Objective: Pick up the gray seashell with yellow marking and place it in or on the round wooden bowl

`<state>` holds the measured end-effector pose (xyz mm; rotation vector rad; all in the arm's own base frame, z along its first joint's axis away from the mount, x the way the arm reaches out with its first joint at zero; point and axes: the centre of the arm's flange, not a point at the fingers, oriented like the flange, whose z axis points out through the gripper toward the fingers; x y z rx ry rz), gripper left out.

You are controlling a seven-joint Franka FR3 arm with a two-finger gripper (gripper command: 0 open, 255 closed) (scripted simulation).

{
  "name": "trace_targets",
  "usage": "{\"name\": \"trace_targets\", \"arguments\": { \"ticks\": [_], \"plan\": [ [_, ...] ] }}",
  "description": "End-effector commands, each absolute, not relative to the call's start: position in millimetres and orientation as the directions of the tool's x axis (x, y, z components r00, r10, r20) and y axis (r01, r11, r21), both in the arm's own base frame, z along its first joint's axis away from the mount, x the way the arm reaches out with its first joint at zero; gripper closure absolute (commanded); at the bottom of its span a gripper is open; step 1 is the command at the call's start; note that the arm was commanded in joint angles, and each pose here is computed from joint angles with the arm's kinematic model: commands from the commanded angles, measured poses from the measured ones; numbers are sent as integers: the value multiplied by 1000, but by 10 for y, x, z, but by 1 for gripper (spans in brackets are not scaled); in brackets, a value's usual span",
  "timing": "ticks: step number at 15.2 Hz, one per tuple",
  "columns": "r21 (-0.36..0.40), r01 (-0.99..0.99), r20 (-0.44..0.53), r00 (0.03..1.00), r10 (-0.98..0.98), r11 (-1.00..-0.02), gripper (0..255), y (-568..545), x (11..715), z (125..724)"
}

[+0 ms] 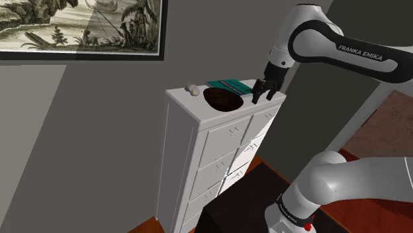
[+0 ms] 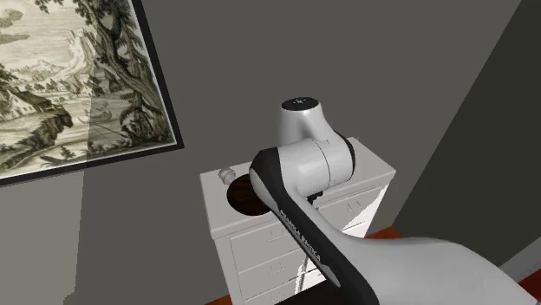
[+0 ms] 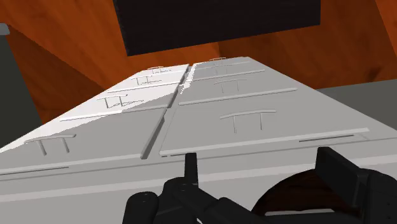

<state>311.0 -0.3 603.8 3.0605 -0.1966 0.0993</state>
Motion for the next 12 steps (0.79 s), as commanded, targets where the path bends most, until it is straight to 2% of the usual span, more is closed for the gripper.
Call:
{"name": "trace_targets", "arguments": {
  "ticks": [1, 12],
  "plan": [
    [69, -130, 69, 990, -125, -989, 0, -3, 3110, 6038],
    [37, -104, 37, 994, -103, -994, 0, 567, 4460, 5980]
  ]
}}
